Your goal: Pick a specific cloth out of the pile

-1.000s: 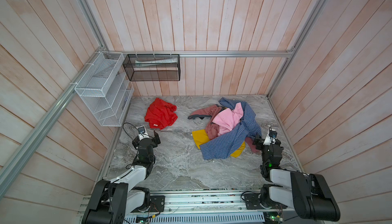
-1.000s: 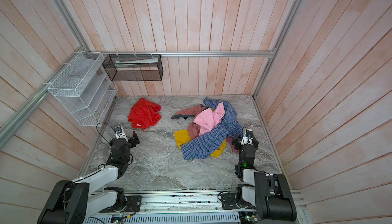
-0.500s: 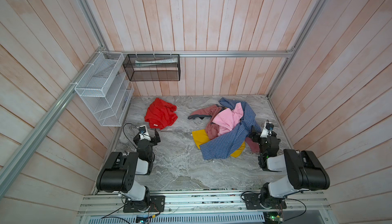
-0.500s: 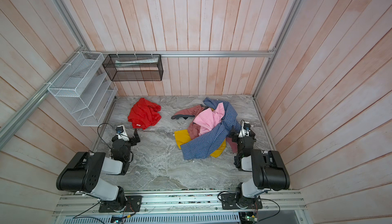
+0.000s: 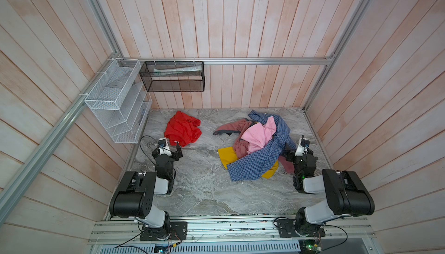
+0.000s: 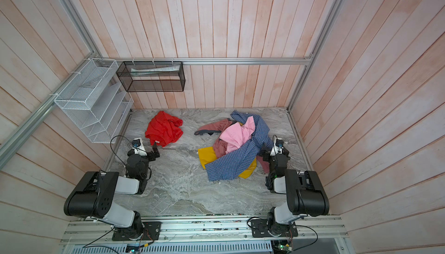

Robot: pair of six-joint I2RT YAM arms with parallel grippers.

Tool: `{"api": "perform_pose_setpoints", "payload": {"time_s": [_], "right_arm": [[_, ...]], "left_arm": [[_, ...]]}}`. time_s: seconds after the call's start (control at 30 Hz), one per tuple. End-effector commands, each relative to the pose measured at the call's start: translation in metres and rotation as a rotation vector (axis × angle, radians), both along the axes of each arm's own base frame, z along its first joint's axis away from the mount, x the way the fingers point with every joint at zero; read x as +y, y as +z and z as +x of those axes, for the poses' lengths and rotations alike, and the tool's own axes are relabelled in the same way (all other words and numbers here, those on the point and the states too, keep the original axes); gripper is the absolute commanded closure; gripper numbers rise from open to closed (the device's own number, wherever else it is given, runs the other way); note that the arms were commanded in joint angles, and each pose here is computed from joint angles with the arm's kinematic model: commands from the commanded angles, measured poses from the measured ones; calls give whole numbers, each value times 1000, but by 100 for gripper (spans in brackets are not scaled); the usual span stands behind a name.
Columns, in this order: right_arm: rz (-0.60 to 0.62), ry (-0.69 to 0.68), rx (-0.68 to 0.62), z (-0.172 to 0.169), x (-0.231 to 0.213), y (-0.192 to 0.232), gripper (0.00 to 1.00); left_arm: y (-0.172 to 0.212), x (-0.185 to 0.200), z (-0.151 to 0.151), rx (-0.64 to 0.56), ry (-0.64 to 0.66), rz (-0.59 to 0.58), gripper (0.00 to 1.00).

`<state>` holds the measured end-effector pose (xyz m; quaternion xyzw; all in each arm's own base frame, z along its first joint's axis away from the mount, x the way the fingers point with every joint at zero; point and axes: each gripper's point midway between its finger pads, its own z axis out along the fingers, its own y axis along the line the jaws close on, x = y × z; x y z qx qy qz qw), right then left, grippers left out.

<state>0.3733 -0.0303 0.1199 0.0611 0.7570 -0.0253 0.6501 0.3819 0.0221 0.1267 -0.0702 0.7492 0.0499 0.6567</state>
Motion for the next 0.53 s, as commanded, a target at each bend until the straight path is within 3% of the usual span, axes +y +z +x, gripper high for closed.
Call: {"api": "perform_pose_setpoints", "payload": {"time_s": [0.0, 0.5], "right_arm": [[-1, 0, -13, 2, 1, 6, 2], [-1, 0, -12, 2, 1, 5, 2]], "left_arm": [[3, -1, 3, -4, -13, 10, 0], [3, 0, 4, 1, -24, 2, 0]]}}
